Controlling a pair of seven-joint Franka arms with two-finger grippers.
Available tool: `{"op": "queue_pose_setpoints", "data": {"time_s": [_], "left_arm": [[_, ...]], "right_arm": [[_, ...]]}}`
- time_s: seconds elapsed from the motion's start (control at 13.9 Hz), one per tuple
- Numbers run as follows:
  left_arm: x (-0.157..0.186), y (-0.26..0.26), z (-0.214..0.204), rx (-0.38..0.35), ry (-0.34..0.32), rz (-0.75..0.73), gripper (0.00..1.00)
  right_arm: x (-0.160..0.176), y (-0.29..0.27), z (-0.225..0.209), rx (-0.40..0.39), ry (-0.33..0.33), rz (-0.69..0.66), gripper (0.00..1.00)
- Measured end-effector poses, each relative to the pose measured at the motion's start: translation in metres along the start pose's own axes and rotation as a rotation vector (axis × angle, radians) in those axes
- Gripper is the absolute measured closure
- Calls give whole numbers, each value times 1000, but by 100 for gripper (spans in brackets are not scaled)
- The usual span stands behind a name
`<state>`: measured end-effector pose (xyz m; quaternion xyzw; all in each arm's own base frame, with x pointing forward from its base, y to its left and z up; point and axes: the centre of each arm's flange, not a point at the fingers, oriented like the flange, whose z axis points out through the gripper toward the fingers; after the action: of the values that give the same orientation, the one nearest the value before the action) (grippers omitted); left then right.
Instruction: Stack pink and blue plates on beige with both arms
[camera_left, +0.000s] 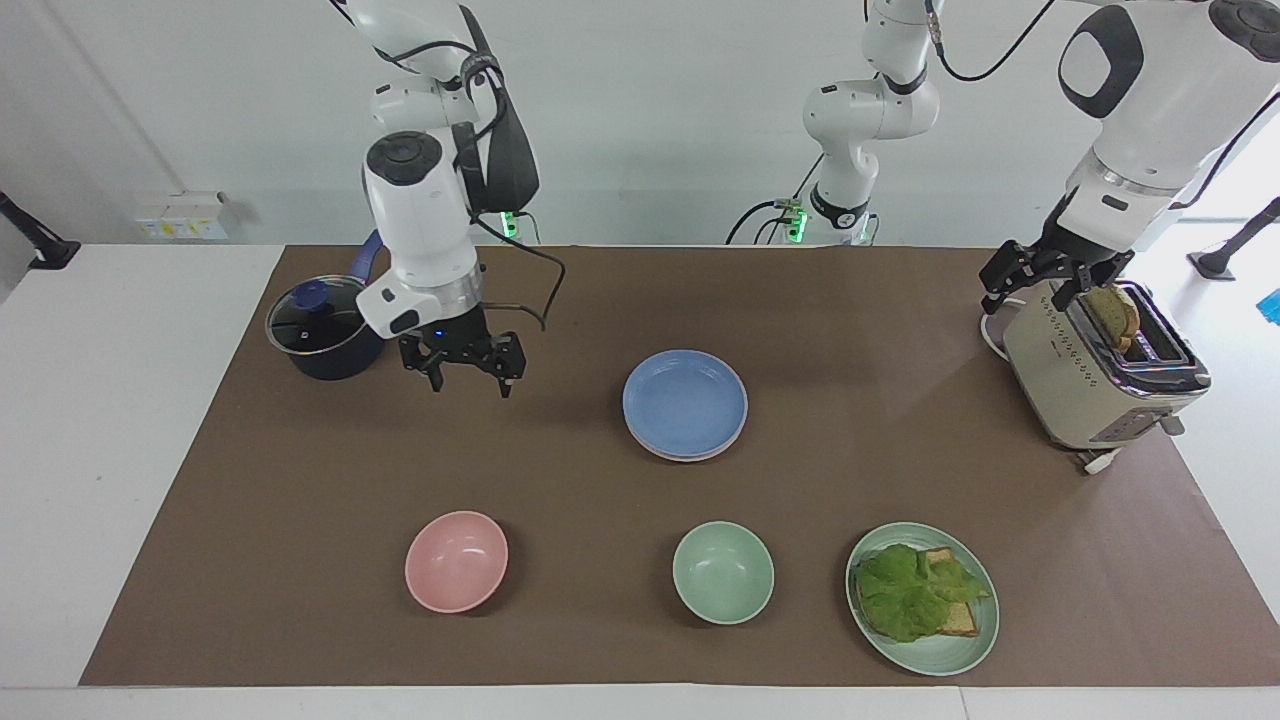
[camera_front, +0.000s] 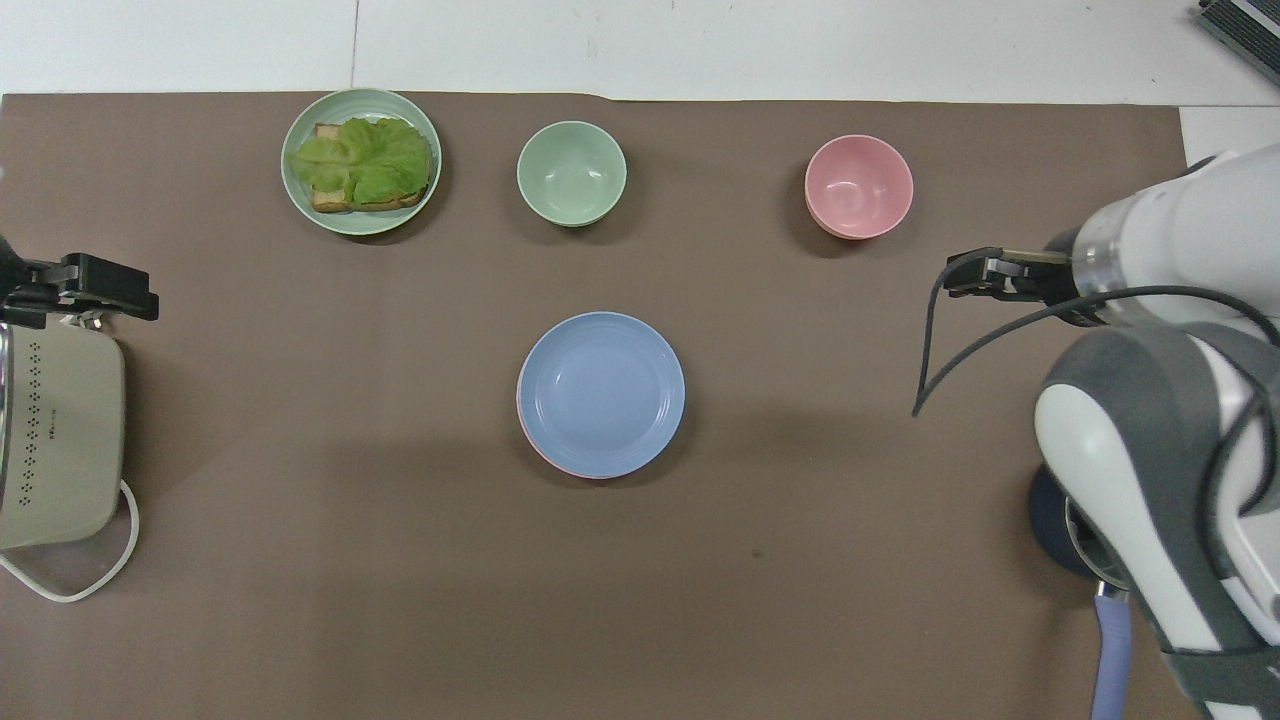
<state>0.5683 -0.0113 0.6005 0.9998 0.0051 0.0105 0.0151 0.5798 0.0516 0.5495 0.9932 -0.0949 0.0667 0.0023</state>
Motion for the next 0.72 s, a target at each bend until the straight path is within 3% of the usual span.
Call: {"op": "queue_pose_setpoints", "data": {"time_s": [0.43, 0.72], "left_arm": [[0, 0, 0, 0, 0, 0, 0], [0, 0, 0, 0, 0, 0, 0]], "right_arm": [[-10, 63, -83, -14, -47, -47, 0], [-12, 83, -85, -21, -76, -26, 0]]}}
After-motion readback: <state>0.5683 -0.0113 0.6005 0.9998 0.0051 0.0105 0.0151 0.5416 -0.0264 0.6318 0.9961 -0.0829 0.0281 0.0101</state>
